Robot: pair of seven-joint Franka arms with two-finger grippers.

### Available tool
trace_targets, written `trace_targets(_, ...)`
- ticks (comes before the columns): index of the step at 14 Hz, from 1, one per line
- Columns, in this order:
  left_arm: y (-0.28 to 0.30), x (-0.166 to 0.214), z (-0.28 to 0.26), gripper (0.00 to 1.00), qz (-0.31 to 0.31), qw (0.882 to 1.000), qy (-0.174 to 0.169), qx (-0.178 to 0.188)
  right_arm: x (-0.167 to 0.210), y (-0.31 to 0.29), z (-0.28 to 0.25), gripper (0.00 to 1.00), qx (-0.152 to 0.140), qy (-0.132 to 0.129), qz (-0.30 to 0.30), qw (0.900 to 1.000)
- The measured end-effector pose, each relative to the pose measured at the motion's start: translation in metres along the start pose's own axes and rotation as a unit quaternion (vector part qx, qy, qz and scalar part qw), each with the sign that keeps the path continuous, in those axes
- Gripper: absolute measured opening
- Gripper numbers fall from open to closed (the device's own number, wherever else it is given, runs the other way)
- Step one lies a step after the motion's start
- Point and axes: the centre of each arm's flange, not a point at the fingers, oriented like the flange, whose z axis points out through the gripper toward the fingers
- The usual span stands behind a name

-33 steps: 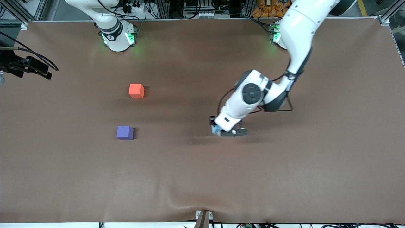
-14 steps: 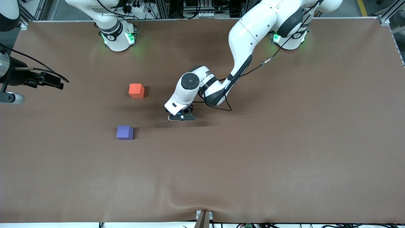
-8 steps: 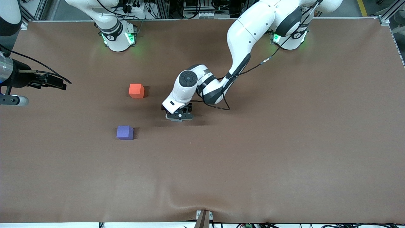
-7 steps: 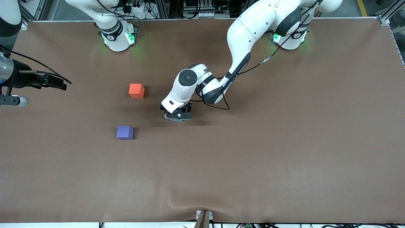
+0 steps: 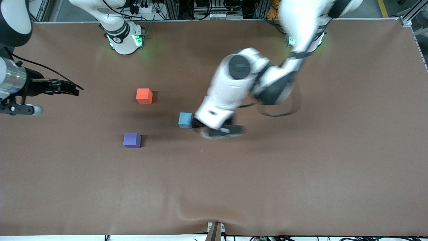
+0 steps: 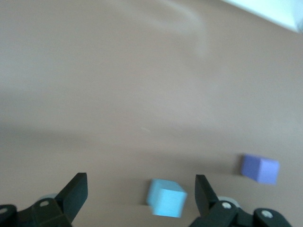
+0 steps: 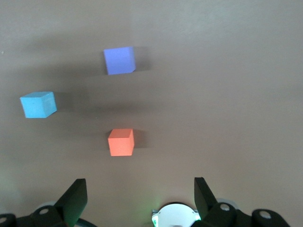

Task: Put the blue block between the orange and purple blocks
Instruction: 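Grasp the blue cube with the right gripper while the left gripper withdraws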

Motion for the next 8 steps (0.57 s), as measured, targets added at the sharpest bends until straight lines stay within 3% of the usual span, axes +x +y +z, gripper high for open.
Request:
trace_targets(2,-0.064,0.043,-0.059,1.00,-0.024,0.999,-0.017,0.041,0.004,-0.016,0.016,1.00,0.006,-0.001,0.004,1.000)
trace_targets(5,-0.146,0.069,-0.120,1.00,0.001,0.993,-0.069,0.099,0.007,-0.073,0.044,1.00,-0.001,0.010,0.037,0.999)
trace_targets(8,-0.202,0.076,-0.168,1.00,-0.006,0.990,-0.084,0.116,0.008,-0.147,0.093,1.00,-0.011,0.021,0.040,0.999)
